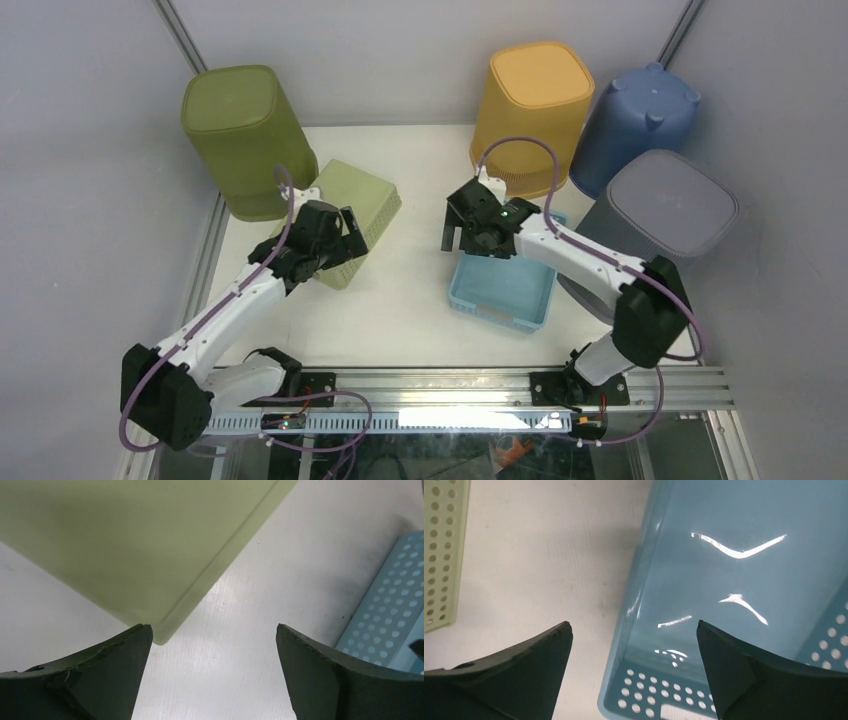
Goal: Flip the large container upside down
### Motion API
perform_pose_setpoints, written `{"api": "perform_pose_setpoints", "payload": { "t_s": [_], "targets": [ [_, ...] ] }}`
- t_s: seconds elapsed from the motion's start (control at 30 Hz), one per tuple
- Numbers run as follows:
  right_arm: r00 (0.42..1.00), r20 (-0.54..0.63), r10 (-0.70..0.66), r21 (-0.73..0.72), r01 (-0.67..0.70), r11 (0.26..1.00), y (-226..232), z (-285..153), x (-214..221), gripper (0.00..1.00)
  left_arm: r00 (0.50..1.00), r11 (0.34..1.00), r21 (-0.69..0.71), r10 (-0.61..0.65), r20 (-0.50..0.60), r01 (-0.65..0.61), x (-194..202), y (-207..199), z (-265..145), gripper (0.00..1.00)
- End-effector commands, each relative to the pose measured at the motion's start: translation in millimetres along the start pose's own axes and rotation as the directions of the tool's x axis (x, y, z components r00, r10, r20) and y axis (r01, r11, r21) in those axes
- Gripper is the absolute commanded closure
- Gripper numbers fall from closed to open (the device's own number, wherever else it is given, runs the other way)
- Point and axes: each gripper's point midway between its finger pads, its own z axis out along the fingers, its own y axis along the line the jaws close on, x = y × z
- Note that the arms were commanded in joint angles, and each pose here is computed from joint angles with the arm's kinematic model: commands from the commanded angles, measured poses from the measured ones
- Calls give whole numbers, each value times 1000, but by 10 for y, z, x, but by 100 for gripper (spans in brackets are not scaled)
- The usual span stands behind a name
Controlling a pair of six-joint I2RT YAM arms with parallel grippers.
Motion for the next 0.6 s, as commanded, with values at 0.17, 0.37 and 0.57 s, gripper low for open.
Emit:
{"api": "perform_pose_setpoints", "payload": {
  "t_s": [0.17, 0.37, 0.57],
  "targets": [
    [999, 34, 24, 2, -24, 1000, 339, 502, -185, 34, 983, 982, 187, -53, 176, 19, -621, -272, -712, 1],
    [999, 7, 45, -53, -45, 998, 482, 492, -137, 86, 972, 968, 250, -45, 232, -15, -856, -421, -1014, 1],
    [1000, -6, 23, -276, -24, 961, 1123, 9, -102, 100, 966, 964, 265, -41, 255, -29, -993, -468, -1239, 1]
  ]
}}
